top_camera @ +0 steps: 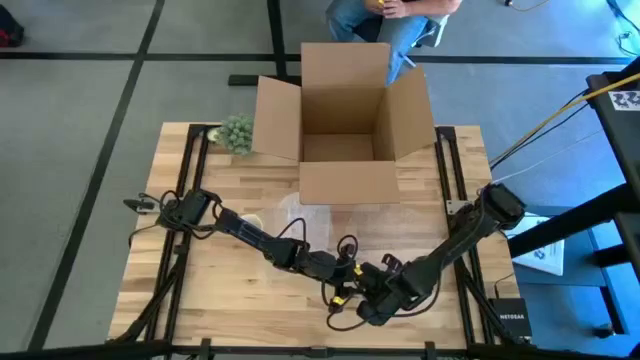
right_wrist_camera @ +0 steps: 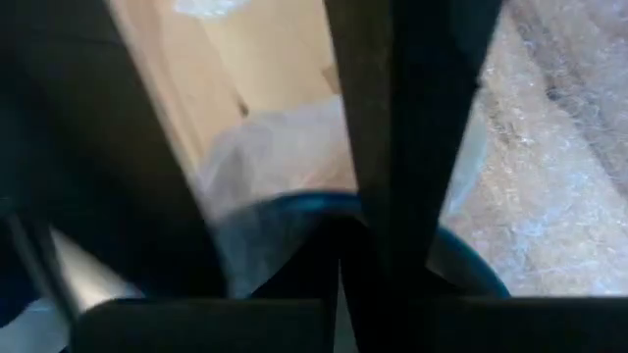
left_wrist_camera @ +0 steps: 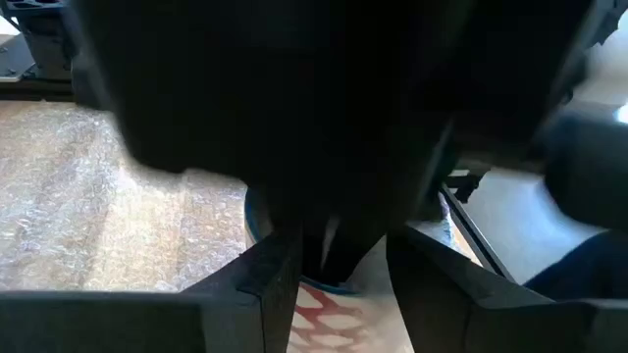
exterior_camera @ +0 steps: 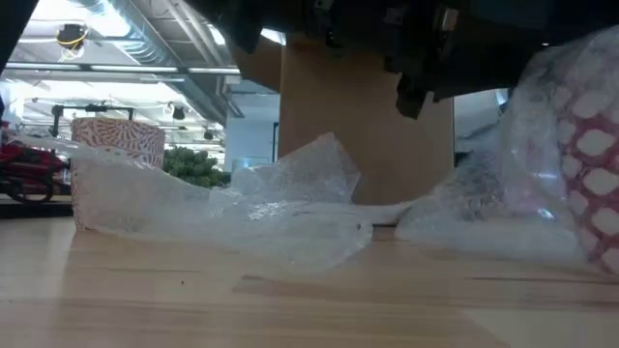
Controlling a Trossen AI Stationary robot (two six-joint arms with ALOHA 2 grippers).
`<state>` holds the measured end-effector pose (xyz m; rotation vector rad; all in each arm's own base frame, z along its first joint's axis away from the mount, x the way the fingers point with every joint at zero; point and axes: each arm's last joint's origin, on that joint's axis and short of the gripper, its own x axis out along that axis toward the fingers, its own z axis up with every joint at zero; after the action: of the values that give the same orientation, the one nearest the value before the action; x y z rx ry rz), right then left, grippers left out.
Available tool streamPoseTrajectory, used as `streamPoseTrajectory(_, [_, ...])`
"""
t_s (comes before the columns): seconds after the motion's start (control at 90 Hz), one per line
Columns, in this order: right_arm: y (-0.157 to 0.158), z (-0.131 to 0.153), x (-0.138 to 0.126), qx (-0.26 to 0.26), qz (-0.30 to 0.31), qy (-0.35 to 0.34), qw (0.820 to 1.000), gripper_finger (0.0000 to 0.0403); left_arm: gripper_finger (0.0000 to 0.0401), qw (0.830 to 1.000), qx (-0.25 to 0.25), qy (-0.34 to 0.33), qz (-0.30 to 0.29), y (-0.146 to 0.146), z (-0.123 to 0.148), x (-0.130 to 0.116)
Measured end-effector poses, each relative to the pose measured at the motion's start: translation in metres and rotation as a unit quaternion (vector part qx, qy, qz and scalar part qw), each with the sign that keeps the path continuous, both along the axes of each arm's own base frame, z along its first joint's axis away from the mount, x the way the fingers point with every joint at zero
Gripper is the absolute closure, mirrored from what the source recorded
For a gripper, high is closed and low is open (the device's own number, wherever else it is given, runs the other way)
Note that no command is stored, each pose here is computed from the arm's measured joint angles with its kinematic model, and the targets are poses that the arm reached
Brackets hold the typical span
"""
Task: Wrap mug
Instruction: Wrap the red mug with the right bubble wrap
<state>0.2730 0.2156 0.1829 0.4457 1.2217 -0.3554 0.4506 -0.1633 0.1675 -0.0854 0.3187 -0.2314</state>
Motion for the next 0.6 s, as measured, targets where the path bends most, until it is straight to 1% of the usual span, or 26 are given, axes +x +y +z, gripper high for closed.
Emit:
streamPoseTrajectory(0.133, [0.0, -0.003, -0.002, 0.009, 0.004, 0.011, 1.0, 0.0402, 0.0267, 1.0, -0.001, 0.0, 0.0, 0.0, 0.0, 0.0])
streamPoseTrajectory(0.222, [0.001, 0.003, 0.0, 0.017, 0.004, 0.012, 1.0, 0.0402, 0.0267, 1.0, 0.0, 0.0, 0.0, 0.0, 0.0, 0.0])
streamPoseTrajectory(0.311, [0.003, 0.01, 0.001, 0.014, 0.008, 0.012, 1.0, 0.0402, 0.0267, 1.0, -0.001, 0.0, -0.001, 0.0, 0.0, 0.0])
streamPoseTrajectory(0.478, [0.008, 0.035, 0.003, 0.027, 0.022, 0.009, 0.999, 0.0402, 0.0267, 1.0, -0.001, 0.001, -0.002, 0.0, 0.0, 0.0])
streamPoseTrajectory(0.6, [0.008, 0.054, 0.003, 0.014, 0.022, 0.017, 1.0, 0.0402, 0.0267, 1.0, -0.001, 0.001, -0.001, 0.0, 0.0, 0.0])
